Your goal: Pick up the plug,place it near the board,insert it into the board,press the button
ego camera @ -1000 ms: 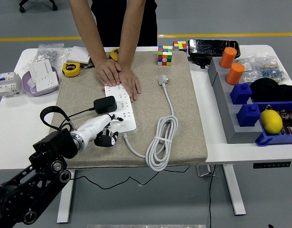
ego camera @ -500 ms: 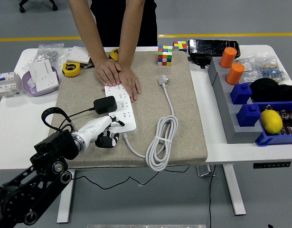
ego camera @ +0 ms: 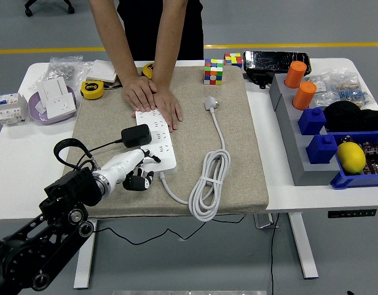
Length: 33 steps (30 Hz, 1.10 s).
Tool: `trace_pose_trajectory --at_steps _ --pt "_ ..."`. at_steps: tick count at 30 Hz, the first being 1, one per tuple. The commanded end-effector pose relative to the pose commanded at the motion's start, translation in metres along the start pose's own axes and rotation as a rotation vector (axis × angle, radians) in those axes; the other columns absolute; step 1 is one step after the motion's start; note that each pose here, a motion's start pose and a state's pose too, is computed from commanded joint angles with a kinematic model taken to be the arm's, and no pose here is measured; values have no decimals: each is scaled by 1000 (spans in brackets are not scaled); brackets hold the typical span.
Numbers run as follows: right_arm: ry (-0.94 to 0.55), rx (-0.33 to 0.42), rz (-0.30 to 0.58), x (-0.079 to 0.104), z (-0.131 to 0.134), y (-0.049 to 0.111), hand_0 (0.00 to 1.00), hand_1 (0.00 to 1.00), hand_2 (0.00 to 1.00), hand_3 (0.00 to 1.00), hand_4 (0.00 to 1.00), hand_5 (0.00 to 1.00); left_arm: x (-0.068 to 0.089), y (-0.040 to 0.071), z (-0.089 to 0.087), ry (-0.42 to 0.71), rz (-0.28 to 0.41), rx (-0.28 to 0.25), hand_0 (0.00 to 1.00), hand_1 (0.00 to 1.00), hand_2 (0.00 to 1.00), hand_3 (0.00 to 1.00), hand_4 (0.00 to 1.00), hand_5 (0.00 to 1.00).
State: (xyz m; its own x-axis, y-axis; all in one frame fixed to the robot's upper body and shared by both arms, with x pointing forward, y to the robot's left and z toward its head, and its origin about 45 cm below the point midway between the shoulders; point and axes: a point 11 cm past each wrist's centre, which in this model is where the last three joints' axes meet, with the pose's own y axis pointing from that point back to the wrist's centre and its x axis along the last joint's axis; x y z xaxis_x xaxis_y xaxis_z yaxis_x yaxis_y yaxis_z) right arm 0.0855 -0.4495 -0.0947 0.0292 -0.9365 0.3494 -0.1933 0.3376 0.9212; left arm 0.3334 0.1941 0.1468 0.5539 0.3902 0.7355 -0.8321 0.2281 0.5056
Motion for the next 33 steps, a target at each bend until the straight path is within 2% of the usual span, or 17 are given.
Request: trace_pose_trajectory --at_steps 10,17,21,24,26,27,29,32,33 --pt "1 1 1 1 0 0 830 762 757 787 998 839 -2 -2 -8 -18 -13 29 205 28 147 746 390 60" --pt "3 2 0 0 0 0 830 762 757 787 998 840 -4 -1 -9 -25 -20 33 205 28 147 746 390 61" --pt "4 -1 0 0 1 0 830 761 757 787 998 840 0 0 -6 -26 0 21 205 28 147 740 389 59" --pt "4 -2 1 1 1 0 830 761 757 787 998 840 7 4 0 -20 32 -5 205 28 147 740 389 59" --pt "3 -1 1 0 1 0 830 761 757 787 998 840 15 7 5 0 69 -42 205 28 147 740 389 59" --pt "4 -1 0 0 0 0 830 762 757 787 998 841 20 8 8 19 94 -65 255 102 219 661 386 43" --pt "3 0 0 0 0 0 830 762 757 787 998 841 29 9 9 48 142 -98 255 102 219 661 386 43" --pt "1 2 -1 0 -1 0 830 762 757 787 998 841 49 14 10 118 250 -164 255 102 219 661 386 43" --pt "0 2 -1 0 -1 0 830 762 756 787 998 841 52 15 9 138 268 -177 404 350 441 632 661 115"
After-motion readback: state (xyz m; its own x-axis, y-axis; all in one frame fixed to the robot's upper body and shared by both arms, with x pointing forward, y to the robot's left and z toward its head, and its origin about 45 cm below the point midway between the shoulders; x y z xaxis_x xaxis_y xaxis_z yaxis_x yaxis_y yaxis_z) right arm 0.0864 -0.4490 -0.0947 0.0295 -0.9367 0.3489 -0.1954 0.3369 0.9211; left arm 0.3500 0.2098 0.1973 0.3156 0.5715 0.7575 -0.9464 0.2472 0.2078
